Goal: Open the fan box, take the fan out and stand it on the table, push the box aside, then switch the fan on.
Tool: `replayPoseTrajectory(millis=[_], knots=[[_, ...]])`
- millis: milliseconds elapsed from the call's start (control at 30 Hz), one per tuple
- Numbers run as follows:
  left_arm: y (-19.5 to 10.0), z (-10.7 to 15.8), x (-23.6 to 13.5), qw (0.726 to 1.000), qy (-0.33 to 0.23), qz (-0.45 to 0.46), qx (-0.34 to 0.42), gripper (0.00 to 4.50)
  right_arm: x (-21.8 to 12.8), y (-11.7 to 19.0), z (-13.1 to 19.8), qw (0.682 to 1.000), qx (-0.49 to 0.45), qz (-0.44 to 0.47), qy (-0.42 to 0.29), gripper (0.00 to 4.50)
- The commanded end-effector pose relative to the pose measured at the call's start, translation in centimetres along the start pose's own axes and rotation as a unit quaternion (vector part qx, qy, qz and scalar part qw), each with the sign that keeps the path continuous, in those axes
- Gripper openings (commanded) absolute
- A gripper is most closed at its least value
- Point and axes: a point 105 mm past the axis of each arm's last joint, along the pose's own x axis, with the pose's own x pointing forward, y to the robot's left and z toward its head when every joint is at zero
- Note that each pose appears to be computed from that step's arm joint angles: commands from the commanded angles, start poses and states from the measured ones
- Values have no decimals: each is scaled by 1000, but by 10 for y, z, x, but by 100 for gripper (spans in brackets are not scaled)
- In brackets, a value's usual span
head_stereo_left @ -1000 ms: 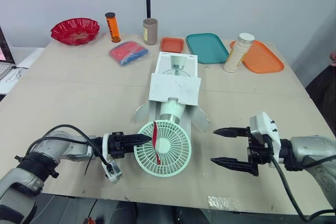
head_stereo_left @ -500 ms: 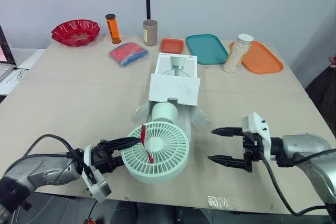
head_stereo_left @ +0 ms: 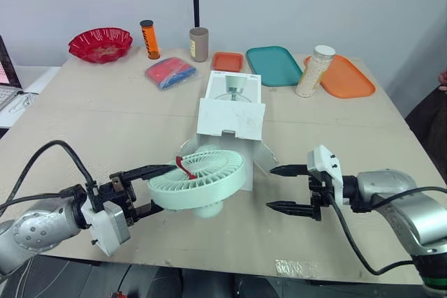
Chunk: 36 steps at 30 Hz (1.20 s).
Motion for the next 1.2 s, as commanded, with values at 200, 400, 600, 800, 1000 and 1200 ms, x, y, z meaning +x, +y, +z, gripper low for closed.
replayPoseTrajectory(millis=[200, 400, 600, 800, 1000, 1200], knots=[[30, 9, -8, 998, 27, 34, -35, 201, 1, -1, 10, 999, -25, 13, -15, 450], [53, -12, -27, 993, 85, 67, -46, 201, 4, -7, 11, 999, -28, 10, -17, 450], [57, -9, -34, 988, 96, 62, -101, 201, 9, -7, 10, 999, -38, 26, -18, 450], [100, -11, -48, 974, 126, 137, -132, 201, 17, -16, 17, 998, -48, 28, -32, 450], [131, -25, -78, 949, 172, 208, -163, 201, 20, -18, 23, 997, -51, 32, -43, 450], [150, -42, -105, 923, 221, 262, -177, 201, 26, -21, 35, 996, -47, 24, -68, 450]])
